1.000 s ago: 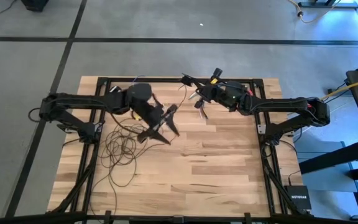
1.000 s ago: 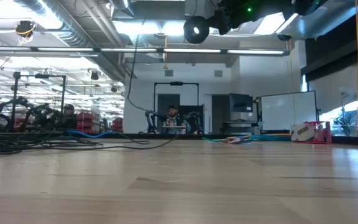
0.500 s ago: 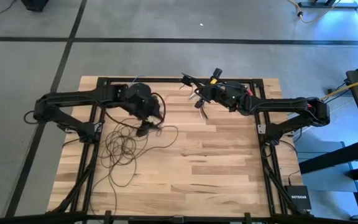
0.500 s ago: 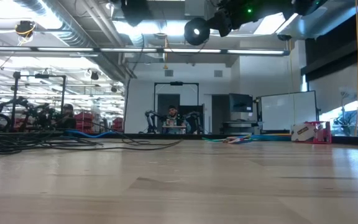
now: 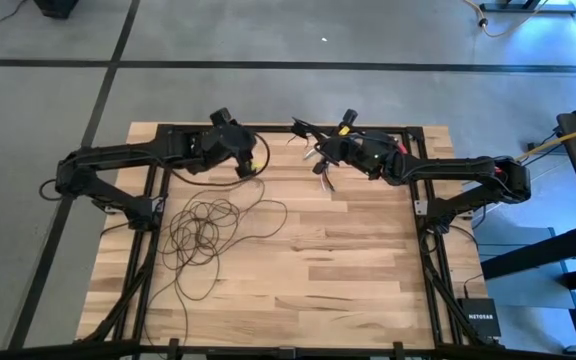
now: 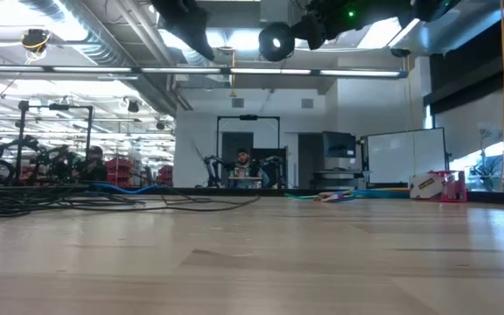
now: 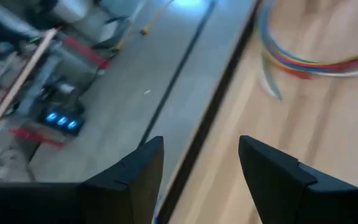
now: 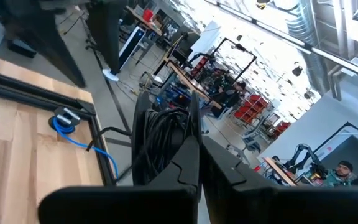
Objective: Coiling cords
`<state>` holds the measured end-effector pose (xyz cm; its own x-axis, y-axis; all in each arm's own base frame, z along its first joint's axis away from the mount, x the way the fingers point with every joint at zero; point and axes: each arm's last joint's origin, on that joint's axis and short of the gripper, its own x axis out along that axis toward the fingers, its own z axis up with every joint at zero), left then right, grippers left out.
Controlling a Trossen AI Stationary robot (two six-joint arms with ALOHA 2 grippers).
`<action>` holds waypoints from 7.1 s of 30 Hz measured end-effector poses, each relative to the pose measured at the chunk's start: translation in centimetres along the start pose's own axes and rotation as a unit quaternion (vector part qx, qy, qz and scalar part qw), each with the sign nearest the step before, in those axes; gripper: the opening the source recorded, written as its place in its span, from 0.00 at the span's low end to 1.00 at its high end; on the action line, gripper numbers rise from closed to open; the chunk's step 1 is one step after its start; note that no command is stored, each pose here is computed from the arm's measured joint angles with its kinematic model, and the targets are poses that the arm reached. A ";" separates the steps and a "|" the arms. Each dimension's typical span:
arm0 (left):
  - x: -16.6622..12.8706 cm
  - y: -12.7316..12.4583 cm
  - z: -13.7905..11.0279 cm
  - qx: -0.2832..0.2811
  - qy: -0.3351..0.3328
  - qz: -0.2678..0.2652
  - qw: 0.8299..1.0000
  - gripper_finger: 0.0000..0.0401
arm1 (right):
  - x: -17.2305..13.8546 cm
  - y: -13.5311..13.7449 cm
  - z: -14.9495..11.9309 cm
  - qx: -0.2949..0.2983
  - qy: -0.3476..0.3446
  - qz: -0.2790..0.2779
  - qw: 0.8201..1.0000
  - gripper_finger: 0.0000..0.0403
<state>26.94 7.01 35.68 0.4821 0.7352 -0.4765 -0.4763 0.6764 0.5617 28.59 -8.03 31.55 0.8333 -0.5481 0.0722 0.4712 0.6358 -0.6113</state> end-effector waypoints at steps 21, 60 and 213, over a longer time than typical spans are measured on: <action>3.2 -2.0 -0.2 0.004 -0.249 -0.116 0.961 0.51 | -0.1 0.8 -0.7 -0.004 0.019 0.066 0.998 0.02; 5.3 -6.1 -0.7 0.047 -0.258 -0.216 0.940 0.51 | 0.3 3.6 -2.7 -0.018 0.028 0.232 0.972 0.02; 1.3 -4.2 -2.8 0.083 -0.534 -0.418 0.730 0.00 | -5.0 8.3 -7.0 0.120 -0.110 0.318 0.934 0.01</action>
<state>27.49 5.25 30.75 0.8942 -0.4448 0.0503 0.3651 0.7897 0.4931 26.33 -3.81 20.65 0.9936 0.0899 -0.0678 -0.1094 0.9131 -0.3928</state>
